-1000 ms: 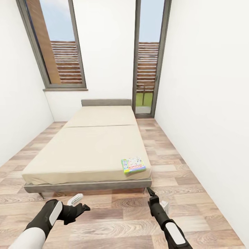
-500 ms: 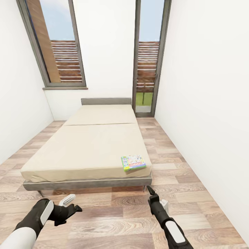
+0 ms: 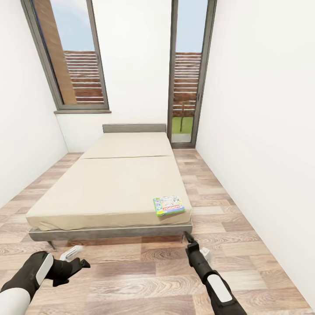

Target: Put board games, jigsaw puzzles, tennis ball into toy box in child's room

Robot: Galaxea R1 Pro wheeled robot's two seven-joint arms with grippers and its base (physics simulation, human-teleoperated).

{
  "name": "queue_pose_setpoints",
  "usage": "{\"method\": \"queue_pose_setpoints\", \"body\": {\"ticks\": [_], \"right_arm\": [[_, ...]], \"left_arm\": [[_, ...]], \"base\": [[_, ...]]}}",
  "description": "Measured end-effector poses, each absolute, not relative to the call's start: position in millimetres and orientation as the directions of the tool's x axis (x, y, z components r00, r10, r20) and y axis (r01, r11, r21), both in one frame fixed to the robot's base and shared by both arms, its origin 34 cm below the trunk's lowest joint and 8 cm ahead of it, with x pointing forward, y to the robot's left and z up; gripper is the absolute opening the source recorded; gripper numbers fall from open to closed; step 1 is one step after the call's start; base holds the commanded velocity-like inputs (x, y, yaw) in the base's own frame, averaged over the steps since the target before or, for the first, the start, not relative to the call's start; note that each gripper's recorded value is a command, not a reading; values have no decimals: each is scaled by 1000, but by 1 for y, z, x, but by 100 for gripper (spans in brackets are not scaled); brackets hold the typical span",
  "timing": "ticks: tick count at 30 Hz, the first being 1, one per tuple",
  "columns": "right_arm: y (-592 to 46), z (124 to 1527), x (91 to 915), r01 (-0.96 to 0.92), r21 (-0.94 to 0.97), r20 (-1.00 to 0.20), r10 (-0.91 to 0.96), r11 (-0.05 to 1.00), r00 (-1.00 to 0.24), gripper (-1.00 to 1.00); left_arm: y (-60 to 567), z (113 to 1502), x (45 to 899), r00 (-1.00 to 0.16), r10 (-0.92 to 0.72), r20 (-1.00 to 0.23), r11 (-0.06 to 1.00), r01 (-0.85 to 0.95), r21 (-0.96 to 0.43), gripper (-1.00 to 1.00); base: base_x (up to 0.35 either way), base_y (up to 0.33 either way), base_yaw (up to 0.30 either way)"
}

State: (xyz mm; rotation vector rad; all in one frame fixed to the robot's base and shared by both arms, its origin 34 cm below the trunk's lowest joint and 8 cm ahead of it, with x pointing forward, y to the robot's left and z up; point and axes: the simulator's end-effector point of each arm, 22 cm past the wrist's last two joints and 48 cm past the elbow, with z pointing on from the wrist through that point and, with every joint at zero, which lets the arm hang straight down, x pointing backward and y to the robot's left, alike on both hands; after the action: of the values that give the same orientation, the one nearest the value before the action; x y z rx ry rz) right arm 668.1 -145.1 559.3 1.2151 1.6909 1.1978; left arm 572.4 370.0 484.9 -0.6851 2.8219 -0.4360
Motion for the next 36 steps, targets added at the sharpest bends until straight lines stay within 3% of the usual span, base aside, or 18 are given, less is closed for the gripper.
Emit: {"method": "queue_pose_setpoints", "body": {"ticks": [9, 36], "right_arm": [[-125, 565, 668, 257, 953, -64, 934, 162, -353, 100], [-131, 582, 676, 201, 976, -18, 951, 83, -307, 100]], "left_arm": [[381, 487, 572, -868, -477, -134, 850, -418, -319, 100], [390, 486, 569, -875, -462, -143, 864, -409, -292, 100]], "base": [[83, 57, 0], [43, 21, 0]]}}
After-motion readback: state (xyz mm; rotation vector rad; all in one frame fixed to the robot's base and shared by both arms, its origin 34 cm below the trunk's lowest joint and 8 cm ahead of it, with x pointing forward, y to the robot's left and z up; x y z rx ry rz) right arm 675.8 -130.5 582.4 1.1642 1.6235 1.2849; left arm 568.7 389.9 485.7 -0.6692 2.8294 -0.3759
